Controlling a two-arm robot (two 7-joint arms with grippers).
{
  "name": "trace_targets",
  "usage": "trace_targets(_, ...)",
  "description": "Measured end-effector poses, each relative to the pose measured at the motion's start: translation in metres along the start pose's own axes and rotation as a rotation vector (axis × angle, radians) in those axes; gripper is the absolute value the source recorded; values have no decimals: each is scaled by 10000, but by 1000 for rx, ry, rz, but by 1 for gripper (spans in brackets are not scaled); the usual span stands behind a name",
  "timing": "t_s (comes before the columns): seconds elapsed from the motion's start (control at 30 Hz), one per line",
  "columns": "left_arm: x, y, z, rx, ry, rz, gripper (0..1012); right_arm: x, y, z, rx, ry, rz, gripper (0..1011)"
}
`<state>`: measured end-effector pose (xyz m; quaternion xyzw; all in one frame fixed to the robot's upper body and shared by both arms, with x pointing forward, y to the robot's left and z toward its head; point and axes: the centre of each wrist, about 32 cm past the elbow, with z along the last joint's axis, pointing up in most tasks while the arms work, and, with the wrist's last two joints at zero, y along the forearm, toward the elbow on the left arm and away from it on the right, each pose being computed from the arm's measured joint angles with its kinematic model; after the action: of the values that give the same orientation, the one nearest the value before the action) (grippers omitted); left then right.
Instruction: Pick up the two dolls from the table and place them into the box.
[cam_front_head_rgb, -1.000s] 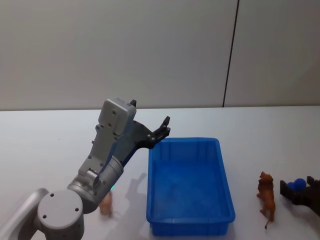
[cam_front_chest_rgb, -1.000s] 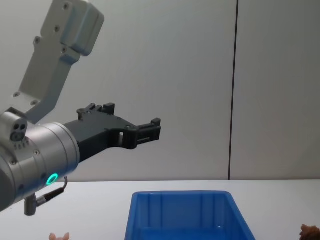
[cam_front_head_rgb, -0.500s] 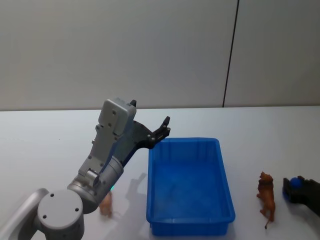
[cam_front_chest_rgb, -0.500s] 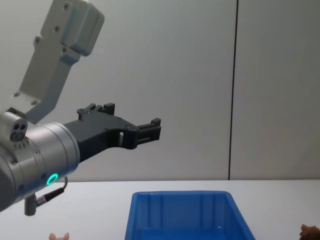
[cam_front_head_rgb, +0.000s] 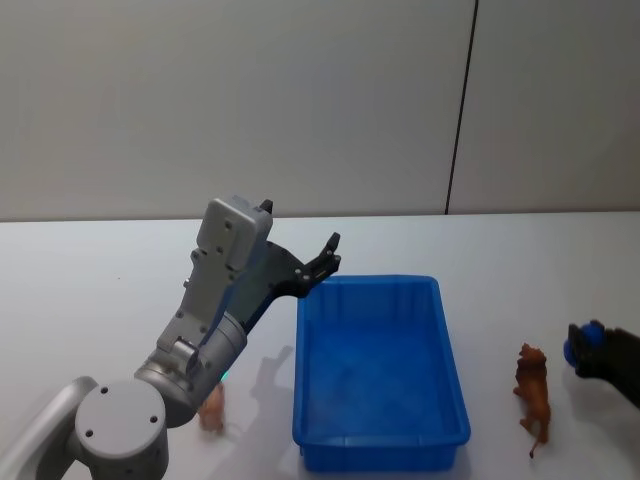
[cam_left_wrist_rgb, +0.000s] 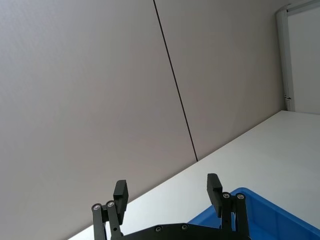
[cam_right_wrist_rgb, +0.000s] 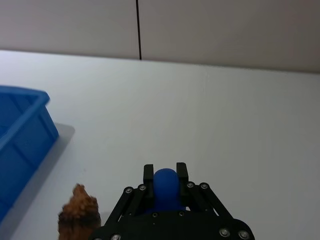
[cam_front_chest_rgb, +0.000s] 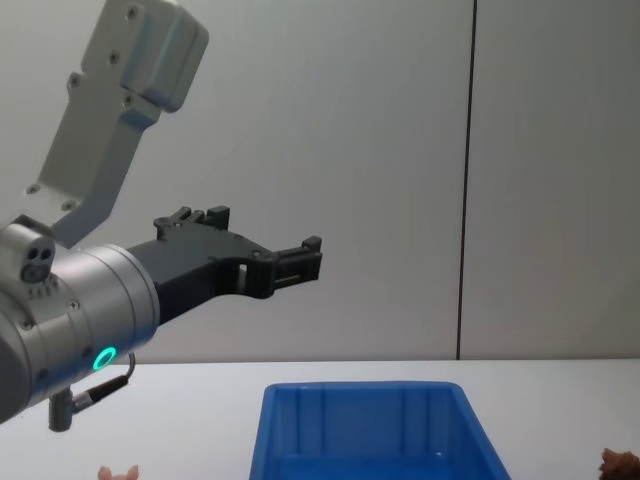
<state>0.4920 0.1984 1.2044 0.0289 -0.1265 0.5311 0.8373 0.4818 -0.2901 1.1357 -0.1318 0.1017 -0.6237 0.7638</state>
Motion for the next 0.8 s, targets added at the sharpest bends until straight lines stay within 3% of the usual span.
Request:
trace_targets(0.4, 0, 0, 0, 0, 0, 0, 1001, -120, -53, 348, 157, -59, 49, 208)
trace_targets(0.6, 0, 0, 0, 0, 0, 0, 1001, -252, -58, 571, 235, -86, 118, 178)
trace_targets(0.8, 0, 0, 0, 0, 0, 0, 1001, -388, -40, 691, 272, -100, 187, 146)
